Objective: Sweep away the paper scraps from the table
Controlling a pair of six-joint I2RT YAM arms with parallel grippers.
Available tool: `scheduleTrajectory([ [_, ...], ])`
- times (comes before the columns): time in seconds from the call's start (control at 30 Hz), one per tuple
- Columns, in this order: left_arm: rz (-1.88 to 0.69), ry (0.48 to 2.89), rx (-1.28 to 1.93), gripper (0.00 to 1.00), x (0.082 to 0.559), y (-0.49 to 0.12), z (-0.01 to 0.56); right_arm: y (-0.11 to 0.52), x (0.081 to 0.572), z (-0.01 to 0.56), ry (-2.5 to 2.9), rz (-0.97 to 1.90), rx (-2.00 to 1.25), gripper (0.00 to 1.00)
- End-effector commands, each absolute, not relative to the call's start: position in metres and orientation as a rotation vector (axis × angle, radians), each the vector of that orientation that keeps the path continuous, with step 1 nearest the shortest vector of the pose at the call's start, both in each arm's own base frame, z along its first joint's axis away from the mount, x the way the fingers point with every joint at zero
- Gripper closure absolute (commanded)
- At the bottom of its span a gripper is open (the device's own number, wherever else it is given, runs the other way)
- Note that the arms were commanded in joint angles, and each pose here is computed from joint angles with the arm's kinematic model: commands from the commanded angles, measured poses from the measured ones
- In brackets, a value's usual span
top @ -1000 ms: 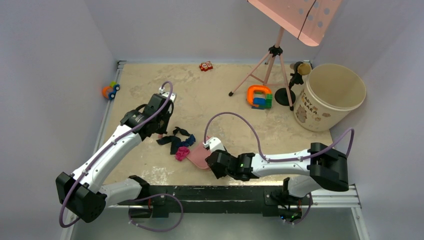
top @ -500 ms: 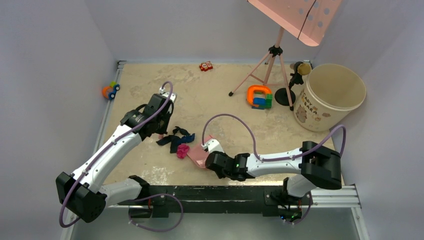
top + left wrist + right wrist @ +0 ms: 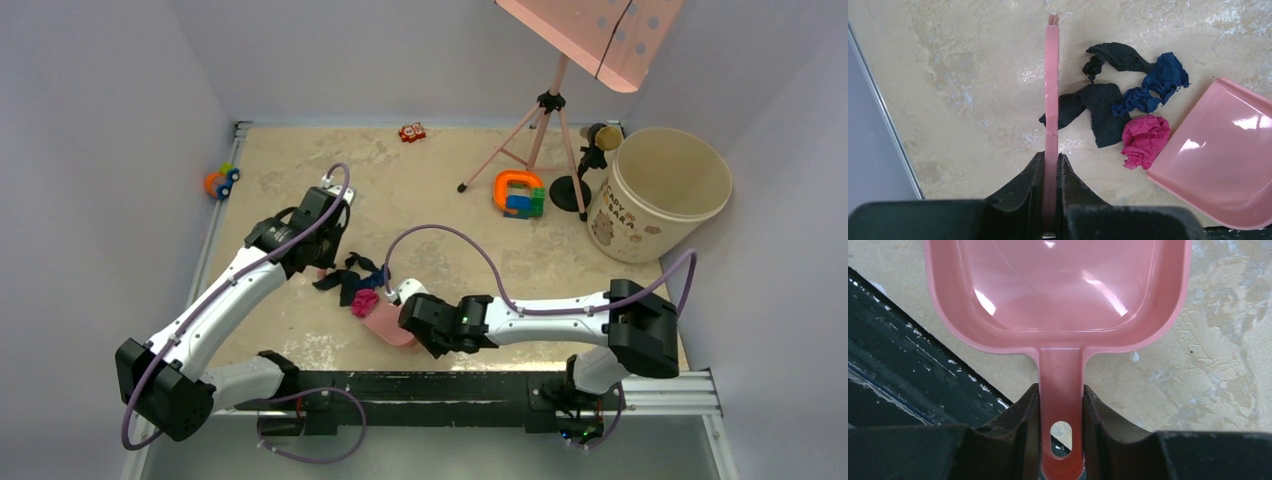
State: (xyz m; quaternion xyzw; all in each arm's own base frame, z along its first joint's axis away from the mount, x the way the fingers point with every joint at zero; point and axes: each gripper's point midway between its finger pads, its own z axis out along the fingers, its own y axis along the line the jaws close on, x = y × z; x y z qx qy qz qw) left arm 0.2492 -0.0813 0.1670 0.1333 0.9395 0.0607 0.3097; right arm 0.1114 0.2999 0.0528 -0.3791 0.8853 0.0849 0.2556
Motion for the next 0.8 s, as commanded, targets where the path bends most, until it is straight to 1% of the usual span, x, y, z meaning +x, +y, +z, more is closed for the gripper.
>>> scheduleTrajectory([
  [0.0,0.17,2.442,0.344,1.0,0.261,-0.082,0.174,0.301,0.102,0.055,2.427,0.202,-1.171,1.0],
  [0.13,0.167,2.452,0.359,1.0,0.264,-0.084,0.172,0.312,0.103,0.058,2.401,0.215,-1.214,1.0],
  [0.27,0.11,2.473,0.402,1.0,0.266,-0.096,0.171,0.332,0.107,0.062,2.411,0.27,-1.246,1.0],
  [0.33,0.087,2.475,0.414,1.0,0.267,-0.1,0.171,0.339,0.114,0.063,2.45,0.316,-1.236,1.0],
  [0.5,0.069,2.478,0.433,1.0,0.271,-0.105,0.17,0.345,0.134,0.068,2.465,0.272,-1.23,1.0],
  [0.77,0.059,2.507,0.442,1.0,0.274,-0.108,0.166,0.322,0.131,0.068,2.485,0.232,-1.258,1.0],
])
